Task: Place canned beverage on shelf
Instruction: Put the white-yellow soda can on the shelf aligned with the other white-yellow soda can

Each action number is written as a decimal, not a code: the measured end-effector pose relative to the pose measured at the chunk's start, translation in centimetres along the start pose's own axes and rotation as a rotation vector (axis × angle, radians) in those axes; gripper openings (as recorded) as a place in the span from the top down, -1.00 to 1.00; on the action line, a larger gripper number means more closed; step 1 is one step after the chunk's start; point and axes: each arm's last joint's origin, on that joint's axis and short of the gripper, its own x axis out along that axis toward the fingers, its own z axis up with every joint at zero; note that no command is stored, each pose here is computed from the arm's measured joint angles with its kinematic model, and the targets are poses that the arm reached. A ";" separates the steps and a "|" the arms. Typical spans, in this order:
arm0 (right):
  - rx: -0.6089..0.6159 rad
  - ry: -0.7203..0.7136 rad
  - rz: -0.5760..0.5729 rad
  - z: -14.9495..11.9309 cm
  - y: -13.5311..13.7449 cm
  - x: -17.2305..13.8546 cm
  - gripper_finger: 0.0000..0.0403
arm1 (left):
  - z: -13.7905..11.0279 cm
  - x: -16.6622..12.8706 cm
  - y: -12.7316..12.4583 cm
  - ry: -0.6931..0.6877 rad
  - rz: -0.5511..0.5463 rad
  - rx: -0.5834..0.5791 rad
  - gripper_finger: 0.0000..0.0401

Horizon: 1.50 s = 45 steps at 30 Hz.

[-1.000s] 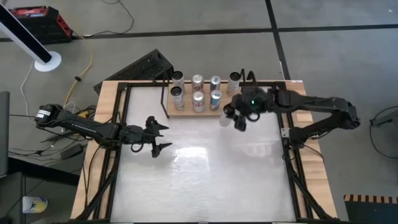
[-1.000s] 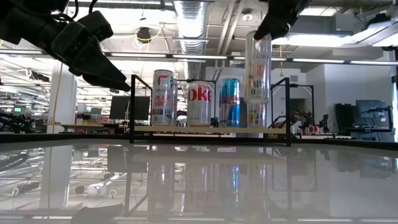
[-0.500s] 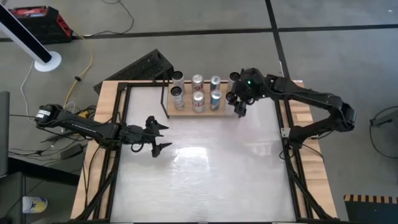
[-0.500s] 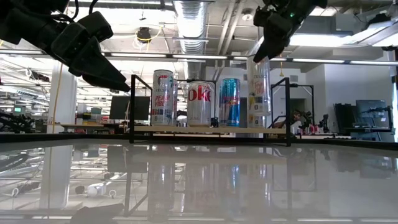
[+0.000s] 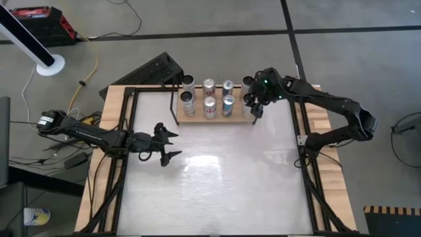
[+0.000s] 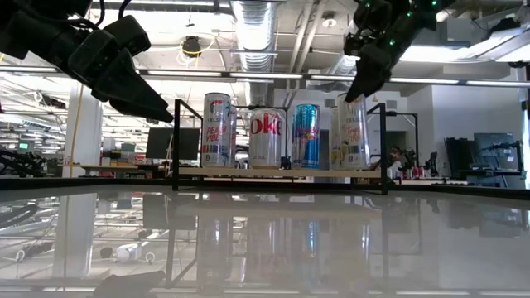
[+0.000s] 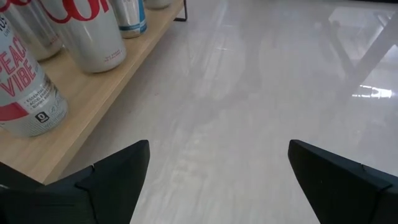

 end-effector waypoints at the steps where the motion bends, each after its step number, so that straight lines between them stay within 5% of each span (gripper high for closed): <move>1: -0.002 0.000 0.000 0.0 0.0 0.0 -0.41 | 0.0 0.0 0.0 0.000 0.000 -0.001 -0.83; 39: 0.025 0.015 -0.045 -0.9 -0.4 0.8 -0.43 | 0.0 0.0 0.0 0.000 -0.001 0.003 -0.83; 45: 0.015 0.020 -0.049 -1.0 -0.4 0.8 -0.59 | 0.0 0.0 0.0 0.000 -0.001 0.003 -0.83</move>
